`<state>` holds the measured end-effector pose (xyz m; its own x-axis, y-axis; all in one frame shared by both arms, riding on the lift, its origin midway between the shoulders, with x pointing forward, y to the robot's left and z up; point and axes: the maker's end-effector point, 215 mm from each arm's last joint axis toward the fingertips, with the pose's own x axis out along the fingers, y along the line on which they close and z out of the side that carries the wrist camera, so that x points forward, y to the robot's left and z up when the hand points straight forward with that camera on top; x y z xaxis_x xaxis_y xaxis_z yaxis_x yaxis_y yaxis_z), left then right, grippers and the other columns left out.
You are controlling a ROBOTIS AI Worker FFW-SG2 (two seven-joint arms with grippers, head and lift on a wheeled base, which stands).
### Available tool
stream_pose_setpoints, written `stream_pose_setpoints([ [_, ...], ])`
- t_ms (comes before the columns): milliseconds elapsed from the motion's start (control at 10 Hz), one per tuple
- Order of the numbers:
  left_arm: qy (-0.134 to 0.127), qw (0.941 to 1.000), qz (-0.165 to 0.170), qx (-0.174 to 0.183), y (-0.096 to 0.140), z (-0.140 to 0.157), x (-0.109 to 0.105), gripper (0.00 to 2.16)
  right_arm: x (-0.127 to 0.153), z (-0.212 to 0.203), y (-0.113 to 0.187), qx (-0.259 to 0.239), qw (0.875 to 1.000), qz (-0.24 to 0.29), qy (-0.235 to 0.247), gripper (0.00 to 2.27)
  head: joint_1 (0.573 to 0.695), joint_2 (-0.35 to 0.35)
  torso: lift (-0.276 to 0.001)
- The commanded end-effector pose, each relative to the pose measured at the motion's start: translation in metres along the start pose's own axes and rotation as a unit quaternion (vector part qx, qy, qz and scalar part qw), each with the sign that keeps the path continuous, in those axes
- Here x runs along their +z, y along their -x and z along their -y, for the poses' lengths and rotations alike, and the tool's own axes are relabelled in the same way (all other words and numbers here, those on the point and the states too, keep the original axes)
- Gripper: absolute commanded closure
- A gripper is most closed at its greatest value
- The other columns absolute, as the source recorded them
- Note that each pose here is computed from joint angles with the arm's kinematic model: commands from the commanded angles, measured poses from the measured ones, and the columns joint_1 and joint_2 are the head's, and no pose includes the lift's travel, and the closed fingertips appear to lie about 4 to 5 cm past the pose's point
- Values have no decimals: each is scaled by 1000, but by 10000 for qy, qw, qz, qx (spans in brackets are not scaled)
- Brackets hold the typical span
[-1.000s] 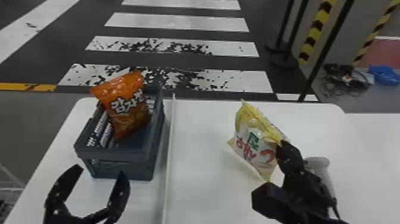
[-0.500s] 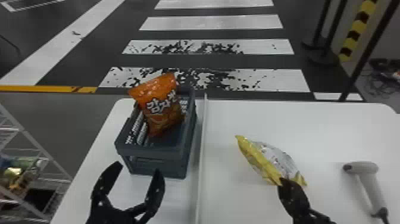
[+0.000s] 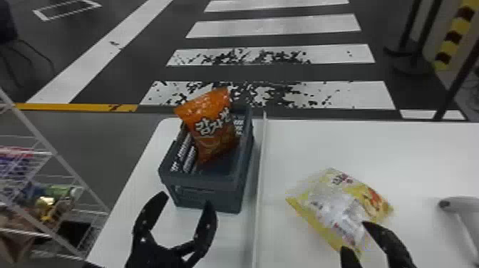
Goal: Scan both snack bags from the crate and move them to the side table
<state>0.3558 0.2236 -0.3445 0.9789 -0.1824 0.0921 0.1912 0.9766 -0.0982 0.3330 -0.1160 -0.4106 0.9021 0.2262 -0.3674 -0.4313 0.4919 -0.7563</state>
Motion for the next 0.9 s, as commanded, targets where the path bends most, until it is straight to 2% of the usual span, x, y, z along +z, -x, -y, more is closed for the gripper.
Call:
stream_pose_setpoints([
  [0,15,10000,-5,10,0,-1,-1,80,6,12,6,215,9986,-8,-490,33,695,180,-99],
  [200,30,10000,66,19,1,-2,2,80,10,21,6,552,9915,28,-1179,39,695,183,-99],
  [300,30,10000,72,19,1,-3,2,80,9,24,3,883,9781,72,-1881,53,695,182,-99],
  [400,36,10000,80,17,2,-3,2,80,13,30,-1,1206,9559,230,-2669,70,695,183,-99],
  [500,36,10000,80,10,2,-2,2,80,17,42,-5,1347,9352,396,-3251,76,695,185,-99],
  [600,41,10000,79,-3,2,-1,2,80,20,54,-10,1371,9197,521,-3642,76,695,185,-99],
  [800,42,10000,86,-12,1,-1,3,80,25,67,-21,1338,9031,637,-4030,87,695,165,-99],
])
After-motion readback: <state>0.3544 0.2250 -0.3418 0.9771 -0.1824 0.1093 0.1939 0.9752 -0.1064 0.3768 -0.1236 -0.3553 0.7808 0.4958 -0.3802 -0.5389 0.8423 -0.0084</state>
